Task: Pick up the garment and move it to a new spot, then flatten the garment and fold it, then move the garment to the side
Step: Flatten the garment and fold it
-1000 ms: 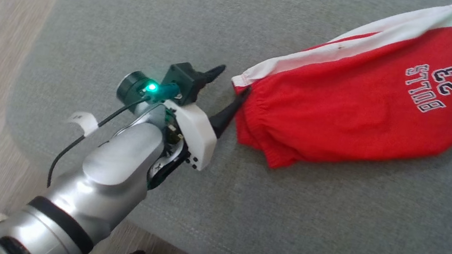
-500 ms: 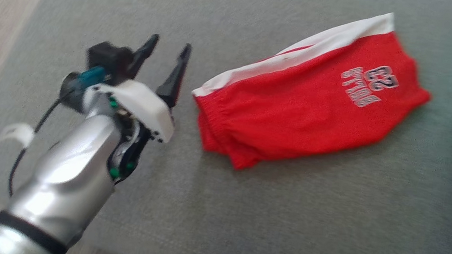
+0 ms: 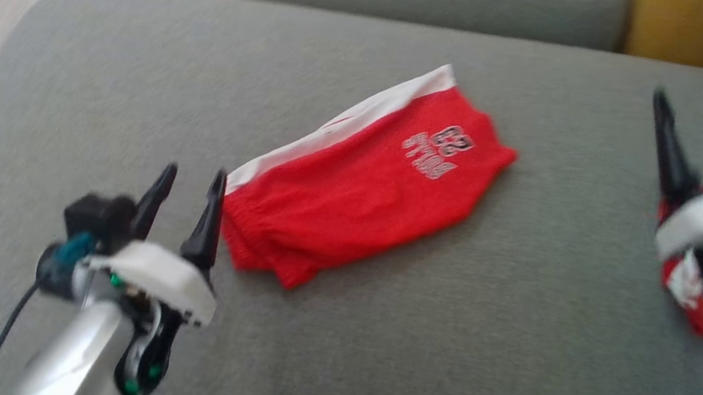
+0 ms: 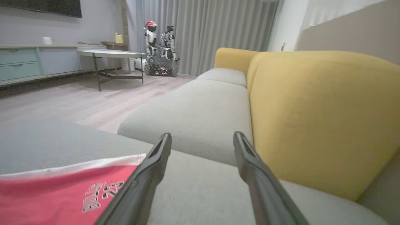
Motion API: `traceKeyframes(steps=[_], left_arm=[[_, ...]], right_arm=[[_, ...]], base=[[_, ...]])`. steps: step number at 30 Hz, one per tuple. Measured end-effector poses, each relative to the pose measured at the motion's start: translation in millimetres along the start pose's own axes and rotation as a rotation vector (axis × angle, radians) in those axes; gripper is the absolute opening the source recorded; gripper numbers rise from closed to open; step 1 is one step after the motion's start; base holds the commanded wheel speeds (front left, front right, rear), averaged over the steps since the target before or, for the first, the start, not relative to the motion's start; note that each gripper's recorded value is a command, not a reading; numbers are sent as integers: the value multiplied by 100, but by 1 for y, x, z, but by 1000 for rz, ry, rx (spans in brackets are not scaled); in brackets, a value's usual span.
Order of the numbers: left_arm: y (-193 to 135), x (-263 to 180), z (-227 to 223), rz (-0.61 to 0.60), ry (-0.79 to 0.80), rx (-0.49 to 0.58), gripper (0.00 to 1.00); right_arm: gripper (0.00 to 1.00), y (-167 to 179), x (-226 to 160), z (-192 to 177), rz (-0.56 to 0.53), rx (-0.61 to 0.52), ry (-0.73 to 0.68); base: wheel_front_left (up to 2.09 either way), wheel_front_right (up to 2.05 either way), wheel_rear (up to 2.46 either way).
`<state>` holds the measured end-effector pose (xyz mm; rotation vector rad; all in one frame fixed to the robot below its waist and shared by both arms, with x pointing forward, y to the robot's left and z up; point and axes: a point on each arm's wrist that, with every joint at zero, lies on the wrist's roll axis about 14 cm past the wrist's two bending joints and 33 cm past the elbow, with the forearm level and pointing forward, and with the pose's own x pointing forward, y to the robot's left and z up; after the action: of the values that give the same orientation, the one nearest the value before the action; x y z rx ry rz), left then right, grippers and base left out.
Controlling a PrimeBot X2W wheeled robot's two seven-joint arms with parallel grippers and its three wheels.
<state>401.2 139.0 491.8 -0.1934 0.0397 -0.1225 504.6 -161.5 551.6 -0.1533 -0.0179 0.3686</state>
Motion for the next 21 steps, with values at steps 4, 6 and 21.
traceKeyframes(steps=[4, 6, 21], left_arm=[[-15, -9, 3, -21, -22, -31, 100], [-23, -12, 6, -41, -40, -33, 100], [-22, -41, -10, 22, -31, -42, 100]], right_arm=[[100, -2, -48, -23, -78, 24, 12], [100, 1, -67, -28, -110, 39, 3], [100, 34, -126, -63, -206, 94, 33]], base=[[0, 0, 0], [0, 0, 0], [0, 0, 0]])
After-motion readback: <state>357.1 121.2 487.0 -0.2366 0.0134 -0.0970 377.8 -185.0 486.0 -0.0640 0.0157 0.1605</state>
